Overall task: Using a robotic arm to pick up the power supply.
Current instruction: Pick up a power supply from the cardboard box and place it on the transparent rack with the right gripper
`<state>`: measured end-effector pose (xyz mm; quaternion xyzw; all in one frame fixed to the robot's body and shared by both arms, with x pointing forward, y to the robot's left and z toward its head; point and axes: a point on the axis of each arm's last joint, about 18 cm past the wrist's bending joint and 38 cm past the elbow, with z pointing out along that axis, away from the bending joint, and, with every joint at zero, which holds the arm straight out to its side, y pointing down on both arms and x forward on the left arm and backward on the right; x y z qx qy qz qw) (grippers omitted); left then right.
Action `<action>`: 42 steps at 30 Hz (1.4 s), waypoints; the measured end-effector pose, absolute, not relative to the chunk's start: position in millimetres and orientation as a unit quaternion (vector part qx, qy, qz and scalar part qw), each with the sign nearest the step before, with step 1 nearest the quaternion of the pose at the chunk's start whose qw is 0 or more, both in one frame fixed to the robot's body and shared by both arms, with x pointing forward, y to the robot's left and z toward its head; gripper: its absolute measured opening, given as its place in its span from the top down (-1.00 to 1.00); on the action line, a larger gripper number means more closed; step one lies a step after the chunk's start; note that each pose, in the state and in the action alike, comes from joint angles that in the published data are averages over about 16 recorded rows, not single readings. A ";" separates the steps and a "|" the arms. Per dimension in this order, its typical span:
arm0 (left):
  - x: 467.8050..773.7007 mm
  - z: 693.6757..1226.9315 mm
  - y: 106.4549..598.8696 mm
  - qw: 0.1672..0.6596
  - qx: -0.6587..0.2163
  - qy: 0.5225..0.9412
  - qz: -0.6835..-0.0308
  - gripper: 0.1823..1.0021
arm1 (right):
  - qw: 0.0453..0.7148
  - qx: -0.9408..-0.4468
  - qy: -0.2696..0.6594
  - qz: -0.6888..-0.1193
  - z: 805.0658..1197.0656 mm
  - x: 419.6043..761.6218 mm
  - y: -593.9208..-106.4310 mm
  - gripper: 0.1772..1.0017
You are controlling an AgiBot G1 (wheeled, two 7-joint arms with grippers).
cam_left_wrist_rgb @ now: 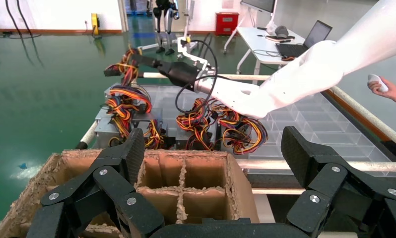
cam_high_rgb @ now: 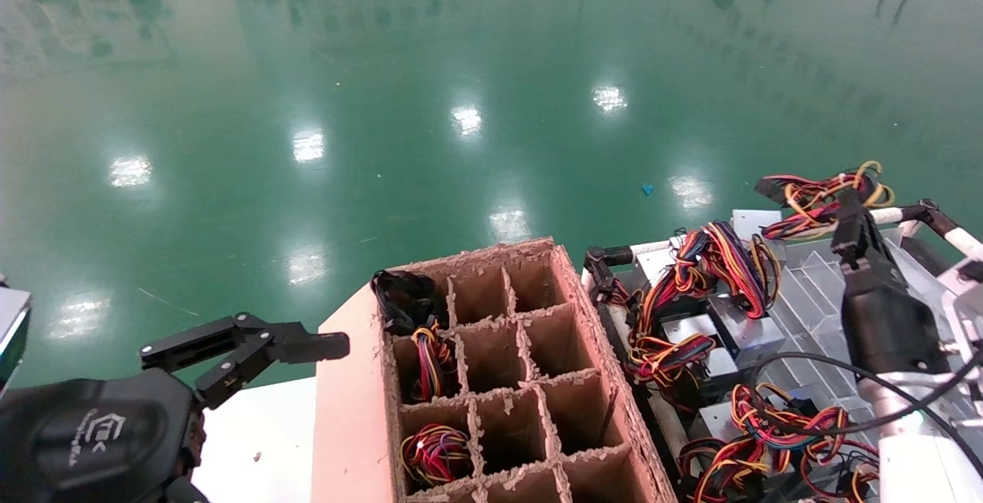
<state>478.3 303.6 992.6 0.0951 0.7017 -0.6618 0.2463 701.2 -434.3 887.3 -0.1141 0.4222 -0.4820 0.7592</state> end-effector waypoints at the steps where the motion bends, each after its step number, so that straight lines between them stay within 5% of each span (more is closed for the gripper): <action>1: 478.3 992.6 303.6 0.246 0.095 0.702 -0.662 -1.00 | 0.758 -0.112 0.423 -0.483 885.6 700.1 -435.7 0.94; 24: 478.3 992.6 303.6 0.246 0.095 0.702 -0.662 -1.00 | 0.747 -0.087 0.436 -0.494 867.5 684.7 -461.3 0.94; 42: 478.3 992.6 303.6 0.246 0.095 0.702 -0.662 -1.00 | 0.739 -0.147 0.435 -0.494 907.8 710.2 -448.6 0.94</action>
